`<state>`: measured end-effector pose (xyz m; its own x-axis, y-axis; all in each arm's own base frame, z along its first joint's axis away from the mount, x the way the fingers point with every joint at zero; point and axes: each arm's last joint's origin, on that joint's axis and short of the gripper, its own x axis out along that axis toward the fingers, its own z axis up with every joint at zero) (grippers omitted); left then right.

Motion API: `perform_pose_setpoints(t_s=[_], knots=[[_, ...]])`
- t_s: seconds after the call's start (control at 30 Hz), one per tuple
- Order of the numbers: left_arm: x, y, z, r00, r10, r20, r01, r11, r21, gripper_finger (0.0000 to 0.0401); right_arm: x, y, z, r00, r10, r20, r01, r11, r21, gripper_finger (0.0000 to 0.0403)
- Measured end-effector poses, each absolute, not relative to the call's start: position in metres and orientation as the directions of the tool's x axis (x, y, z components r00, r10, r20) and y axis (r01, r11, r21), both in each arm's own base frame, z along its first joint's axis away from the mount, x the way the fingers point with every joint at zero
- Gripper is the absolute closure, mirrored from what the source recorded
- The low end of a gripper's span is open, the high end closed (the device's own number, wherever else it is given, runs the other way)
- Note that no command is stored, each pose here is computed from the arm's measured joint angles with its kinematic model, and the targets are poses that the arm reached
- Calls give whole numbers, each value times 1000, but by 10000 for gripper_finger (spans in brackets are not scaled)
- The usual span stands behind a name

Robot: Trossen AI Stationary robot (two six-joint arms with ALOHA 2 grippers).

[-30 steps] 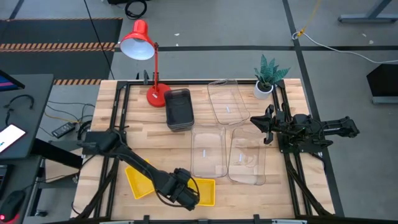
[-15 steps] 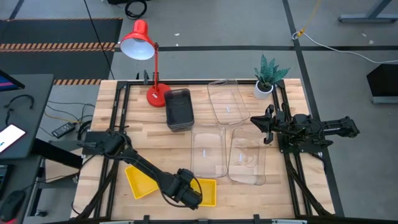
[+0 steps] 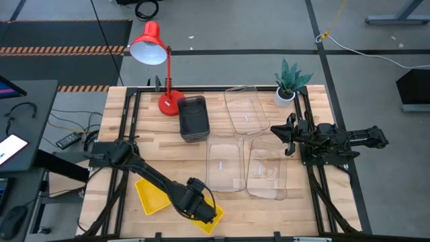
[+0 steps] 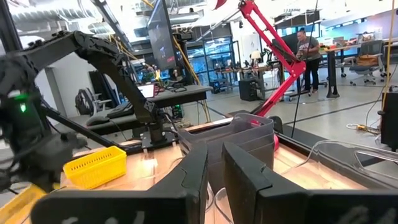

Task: Stack baskets by color
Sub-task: Stack the right yellow bin on top of the left yellow bin

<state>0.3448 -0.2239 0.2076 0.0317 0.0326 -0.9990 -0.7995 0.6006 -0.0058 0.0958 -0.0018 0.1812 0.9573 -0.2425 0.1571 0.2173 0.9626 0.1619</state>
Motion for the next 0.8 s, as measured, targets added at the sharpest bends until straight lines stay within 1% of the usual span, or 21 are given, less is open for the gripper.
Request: perform_pose_setpoints(t_s=[0.13, 0.23, 0.3, 0.4, 0.43, 0.57, 0.8], knots=[[333, -219, 242, 4, 51, -999, -793, 608, 28, 396, 96, -2, 182, 956, -243, 162, 217, 962, 163, 349], [324, -218, 267, -8, 51, -999, -758, 652, 39, 396, 96, -2, 182, 956, -243, 163, 217, 962, 164, 349], [315, -217, 282, -42, 56, -998, -725, 685, 69, 397, 96, -2, 182, 956, -243, 163, 216, 962, 164, 349], [303, -216, 298, -28, 25, -999, -681, 732, 38, 397, 96, -2, 182, 956, -243, 165, 216, 962, 164, 349], [298, -217, 302, -15, 21, -1000, -671, 741, 26, 397, 96, -2, 182, 955, -243, 169, 215, 962, 166, 349], [276, -210, 308, -21, 33, -999, -658, 752, 39, 397, 95, -2, 183, 954, -243, 173, 215, 962, 167, 349], [214, -190, 303, -126, 27, -992, -644, 758, 103, 398, 96, -2, 182, 955, -243, 170, 215, 962, 166, 349]])
